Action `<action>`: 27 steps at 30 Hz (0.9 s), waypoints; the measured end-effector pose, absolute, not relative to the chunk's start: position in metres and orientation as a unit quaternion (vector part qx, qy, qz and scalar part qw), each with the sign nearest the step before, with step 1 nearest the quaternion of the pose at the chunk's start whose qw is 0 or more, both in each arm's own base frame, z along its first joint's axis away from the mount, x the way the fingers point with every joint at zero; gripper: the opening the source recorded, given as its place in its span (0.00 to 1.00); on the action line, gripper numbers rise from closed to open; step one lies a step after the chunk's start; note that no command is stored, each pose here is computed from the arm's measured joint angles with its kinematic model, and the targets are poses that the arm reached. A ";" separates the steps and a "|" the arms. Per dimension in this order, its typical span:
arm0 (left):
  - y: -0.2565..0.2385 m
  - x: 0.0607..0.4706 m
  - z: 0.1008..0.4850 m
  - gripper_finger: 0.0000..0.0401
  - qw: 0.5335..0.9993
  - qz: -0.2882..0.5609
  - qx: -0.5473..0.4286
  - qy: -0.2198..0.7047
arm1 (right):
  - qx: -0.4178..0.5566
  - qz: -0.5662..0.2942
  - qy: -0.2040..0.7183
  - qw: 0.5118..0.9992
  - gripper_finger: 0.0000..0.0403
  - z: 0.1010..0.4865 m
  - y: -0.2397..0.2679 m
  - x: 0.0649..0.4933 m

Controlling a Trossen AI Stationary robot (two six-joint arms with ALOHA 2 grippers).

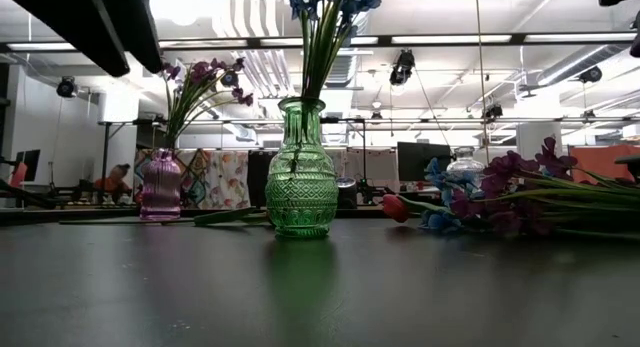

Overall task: Sort flowers into vase by color
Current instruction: Put the bottom left red flower into the transparent crystal vase

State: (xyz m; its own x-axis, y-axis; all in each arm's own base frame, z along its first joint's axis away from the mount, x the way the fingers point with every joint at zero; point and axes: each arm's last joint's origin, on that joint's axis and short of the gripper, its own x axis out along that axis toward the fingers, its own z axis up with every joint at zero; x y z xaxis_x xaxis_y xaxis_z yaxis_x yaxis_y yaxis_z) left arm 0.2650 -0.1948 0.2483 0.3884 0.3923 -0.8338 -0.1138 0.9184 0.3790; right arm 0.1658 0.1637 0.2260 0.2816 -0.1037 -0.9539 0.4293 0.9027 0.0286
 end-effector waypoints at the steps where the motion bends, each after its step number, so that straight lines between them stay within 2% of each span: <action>1: -0.194 0.265 0.250 0.65 0.823 0.149 0.136 0.531 | 0.140 -0.169 0.573 0.789 0.71 0.226 0.164 0.166; 6: -0.178 0.261 0.260 0.58 0.832 0.136 0.142 0.519 | 0.141 -0.169 0.570 0.791 0.70 0.226 0.164 0.166; 12: -0.137 0.248 0.257 0.51 0.864 0.139 0.104 0.473 | 0.141 -0.169 0.570 0.791 0.70 0.226 0.164 0.166; 19: -0.088 0.231 0.227 0.49 0.872 0.154 0.085 0.457 | 0.140 -0.168 0.570 0.792 0.70 0.226 0.164 0.166; 24: -0.062 0.220 0.200 0.49 0.859 0.157 0.123 0.472 | 0.138 -0.169 0.568 0.793 0.70 0.226 0.164 0.167; 27: -0.043 0.218 0.186 0.49 0.852 0.164 0.112 0.484 | 0.133 -0.171 0.562 0.798 0.70 0.226 0.163 0.167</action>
